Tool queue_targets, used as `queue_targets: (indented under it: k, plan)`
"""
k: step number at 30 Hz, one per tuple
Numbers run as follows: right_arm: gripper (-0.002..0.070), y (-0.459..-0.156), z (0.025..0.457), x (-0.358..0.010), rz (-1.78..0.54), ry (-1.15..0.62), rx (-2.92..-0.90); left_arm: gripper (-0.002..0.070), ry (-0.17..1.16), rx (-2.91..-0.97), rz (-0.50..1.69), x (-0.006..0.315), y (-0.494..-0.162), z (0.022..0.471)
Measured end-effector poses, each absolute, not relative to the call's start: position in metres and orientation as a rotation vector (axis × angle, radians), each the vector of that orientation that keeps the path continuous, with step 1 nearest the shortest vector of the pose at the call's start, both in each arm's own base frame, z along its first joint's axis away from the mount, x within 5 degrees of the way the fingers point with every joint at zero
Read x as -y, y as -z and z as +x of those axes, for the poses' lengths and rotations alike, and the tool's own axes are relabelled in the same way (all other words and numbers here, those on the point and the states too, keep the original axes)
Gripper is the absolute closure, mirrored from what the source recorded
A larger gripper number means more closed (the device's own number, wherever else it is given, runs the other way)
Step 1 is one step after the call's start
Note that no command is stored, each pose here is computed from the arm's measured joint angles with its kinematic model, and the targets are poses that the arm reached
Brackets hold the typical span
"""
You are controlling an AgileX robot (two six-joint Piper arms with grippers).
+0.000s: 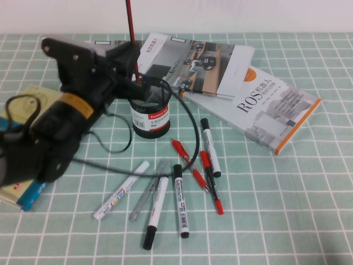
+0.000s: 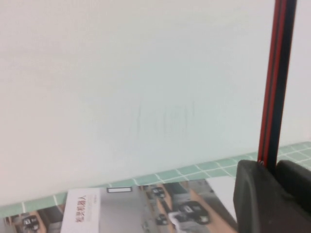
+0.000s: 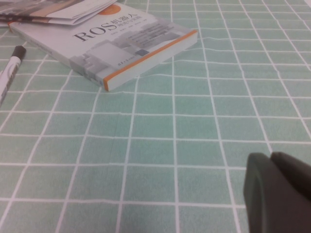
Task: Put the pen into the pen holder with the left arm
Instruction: Place the pen onto the pen holder
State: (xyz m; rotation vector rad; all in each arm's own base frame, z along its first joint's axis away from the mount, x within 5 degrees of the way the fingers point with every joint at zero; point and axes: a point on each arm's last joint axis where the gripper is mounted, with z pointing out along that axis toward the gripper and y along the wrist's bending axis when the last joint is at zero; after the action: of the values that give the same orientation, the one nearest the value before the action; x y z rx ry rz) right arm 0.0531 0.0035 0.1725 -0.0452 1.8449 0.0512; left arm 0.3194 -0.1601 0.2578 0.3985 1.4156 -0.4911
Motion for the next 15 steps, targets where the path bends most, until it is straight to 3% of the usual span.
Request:
queue_targets:
  k: [7, 15]
  plan:
    - [0.0696, -0.172, 0.053, -0.004, -0.045, -0.051, -1.845, 0.0651, 0.458, -1.462, 0.369, 0.163, -0.238, 0.367]
    - [0.0696, -0.172, 0.053, -0.004, -0.045, -0.051, -1.845, 0.0651, 0.445, -1.577, 0.342, 0.164, -0.201, 0.379]
